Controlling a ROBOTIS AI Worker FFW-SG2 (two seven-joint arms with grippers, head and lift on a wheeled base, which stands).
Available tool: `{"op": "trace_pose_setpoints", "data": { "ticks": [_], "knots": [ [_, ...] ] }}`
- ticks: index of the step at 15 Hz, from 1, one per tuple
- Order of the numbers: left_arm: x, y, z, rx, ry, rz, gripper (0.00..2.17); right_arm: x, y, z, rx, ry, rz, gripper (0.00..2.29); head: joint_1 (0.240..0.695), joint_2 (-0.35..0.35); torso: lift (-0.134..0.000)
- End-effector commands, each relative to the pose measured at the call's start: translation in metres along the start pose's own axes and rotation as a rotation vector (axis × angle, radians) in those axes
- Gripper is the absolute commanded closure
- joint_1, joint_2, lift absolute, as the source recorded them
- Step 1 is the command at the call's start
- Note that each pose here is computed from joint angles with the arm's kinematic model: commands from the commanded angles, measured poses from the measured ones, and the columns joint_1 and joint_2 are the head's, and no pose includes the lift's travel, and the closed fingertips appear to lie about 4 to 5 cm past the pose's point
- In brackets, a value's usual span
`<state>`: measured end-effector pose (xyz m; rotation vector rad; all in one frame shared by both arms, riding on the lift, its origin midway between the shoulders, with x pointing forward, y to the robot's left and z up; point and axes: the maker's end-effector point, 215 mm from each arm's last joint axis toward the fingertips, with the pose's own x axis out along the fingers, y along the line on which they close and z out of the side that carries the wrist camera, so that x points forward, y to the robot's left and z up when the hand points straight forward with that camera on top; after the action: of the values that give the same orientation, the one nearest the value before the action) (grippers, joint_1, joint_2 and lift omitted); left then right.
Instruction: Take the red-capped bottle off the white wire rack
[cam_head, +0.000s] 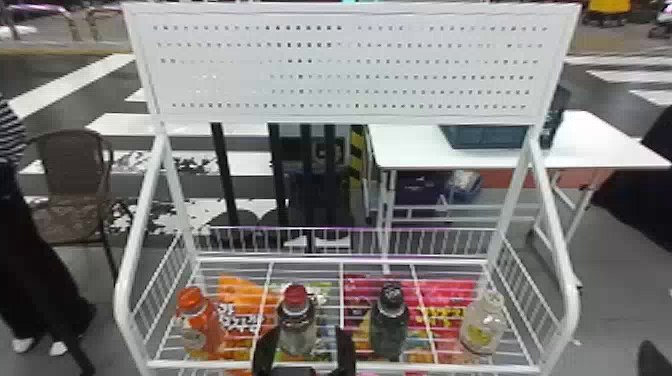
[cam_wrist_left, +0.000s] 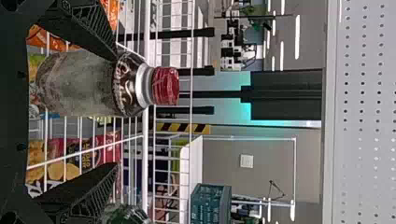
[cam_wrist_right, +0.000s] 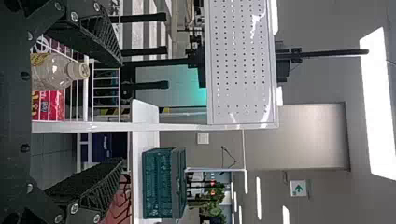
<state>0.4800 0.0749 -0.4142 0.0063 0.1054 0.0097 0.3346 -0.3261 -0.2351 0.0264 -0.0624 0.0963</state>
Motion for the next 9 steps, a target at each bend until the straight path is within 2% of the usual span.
{"op": "trace_pose_setpoints", "data": {
  "ticks": [1, 6, 9],
  "knots": [
    [0.007, 0.012, -0.01, 0.025, 0.01, 0.03, 0.08, -0.002, -0.002, 0.002, -0.004, -0.005, -0.002, 0.17, 0.499, 0.0, 0.0],
    [0.033, 0.032, -0.025, 0.051, 0.038, 0.075, 0.08, -0.003, -0.003, 0.009, -0.01, -0.021, -0.004, 0.17, 0.499, 0.0, 0.0],
    [0.052, 0.035, -0.019, 0.022, 0.025, 0.083, 0.08, -0.003, -0.004, 0.009, -0.013, -0.018, -0.005, 0.17, 0.499, 0.0, 0.0]
  ]
}}
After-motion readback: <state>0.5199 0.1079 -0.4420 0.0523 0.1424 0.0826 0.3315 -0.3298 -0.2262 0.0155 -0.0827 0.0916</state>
